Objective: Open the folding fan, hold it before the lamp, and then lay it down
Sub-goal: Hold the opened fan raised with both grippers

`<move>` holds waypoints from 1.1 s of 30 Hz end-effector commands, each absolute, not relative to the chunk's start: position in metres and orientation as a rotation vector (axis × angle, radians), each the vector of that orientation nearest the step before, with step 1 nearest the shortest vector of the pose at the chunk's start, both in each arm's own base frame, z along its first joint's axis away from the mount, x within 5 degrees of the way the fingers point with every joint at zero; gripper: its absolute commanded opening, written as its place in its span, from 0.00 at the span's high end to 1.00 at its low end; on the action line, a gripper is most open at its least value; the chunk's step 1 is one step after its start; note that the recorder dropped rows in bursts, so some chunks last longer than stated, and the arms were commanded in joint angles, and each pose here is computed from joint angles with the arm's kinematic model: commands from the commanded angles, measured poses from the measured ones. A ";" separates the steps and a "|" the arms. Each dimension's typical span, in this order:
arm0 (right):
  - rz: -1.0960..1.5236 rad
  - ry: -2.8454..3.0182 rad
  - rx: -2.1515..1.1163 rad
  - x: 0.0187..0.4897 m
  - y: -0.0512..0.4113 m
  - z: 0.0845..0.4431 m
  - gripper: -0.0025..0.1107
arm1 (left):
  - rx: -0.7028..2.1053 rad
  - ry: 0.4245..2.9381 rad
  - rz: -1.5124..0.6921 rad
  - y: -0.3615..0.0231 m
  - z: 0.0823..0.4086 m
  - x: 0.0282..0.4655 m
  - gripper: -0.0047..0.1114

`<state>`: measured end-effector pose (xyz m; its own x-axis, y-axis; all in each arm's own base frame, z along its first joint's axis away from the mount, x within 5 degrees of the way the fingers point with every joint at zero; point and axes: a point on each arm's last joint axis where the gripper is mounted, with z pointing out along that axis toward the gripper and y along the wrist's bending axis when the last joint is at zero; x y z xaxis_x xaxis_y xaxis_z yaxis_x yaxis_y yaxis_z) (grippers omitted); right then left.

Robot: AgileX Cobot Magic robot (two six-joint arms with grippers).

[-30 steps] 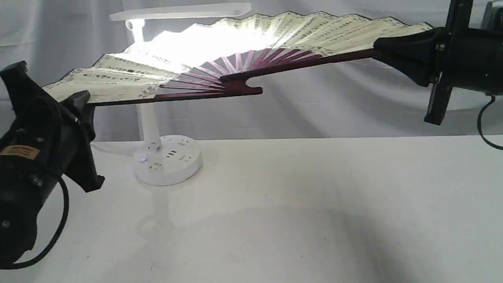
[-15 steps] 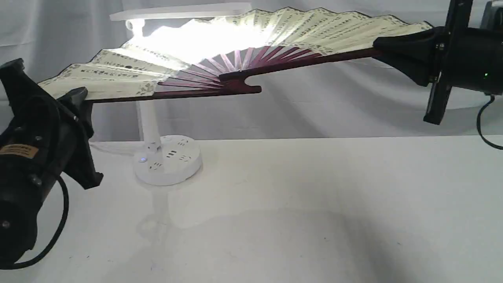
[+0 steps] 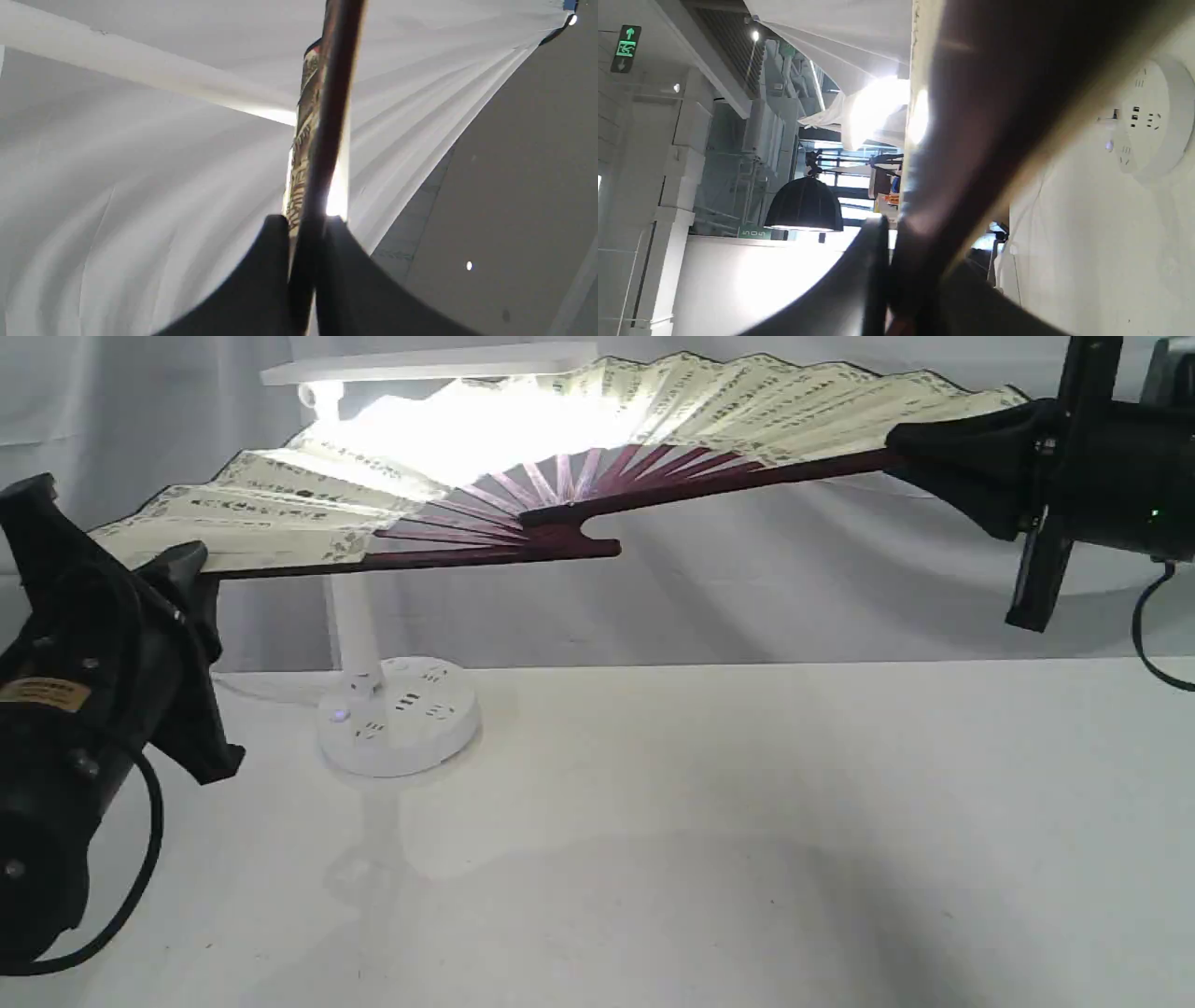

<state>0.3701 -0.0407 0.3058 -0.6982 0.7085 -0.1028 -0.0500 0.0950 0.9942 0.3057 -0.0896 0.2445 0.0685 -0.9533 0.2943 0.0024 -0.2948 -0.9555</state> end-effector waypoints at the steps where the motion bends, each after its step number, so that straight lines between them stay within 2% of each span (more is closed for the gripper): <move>1: 1.581 1.778 0.663 0.371 -0.050 0.307 0.98 | -1.544 0.730 -1.386 -0.069 0.256 0.305 0.96; 33: 1.575 1.780 0.677 0.373 -0.051 0.304 0.98 | -1.552 0.728 -1.384 -0.069 0.255 0.305 0.96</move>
<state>0.3701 -0.0407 0.3058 -0.6982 0.7085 -0.1028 -0.0500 0.0950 0.9942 0.3057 -0.0896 0.2445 0.0685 -0.9533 0.2943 0.0024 -0.2948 -0.9555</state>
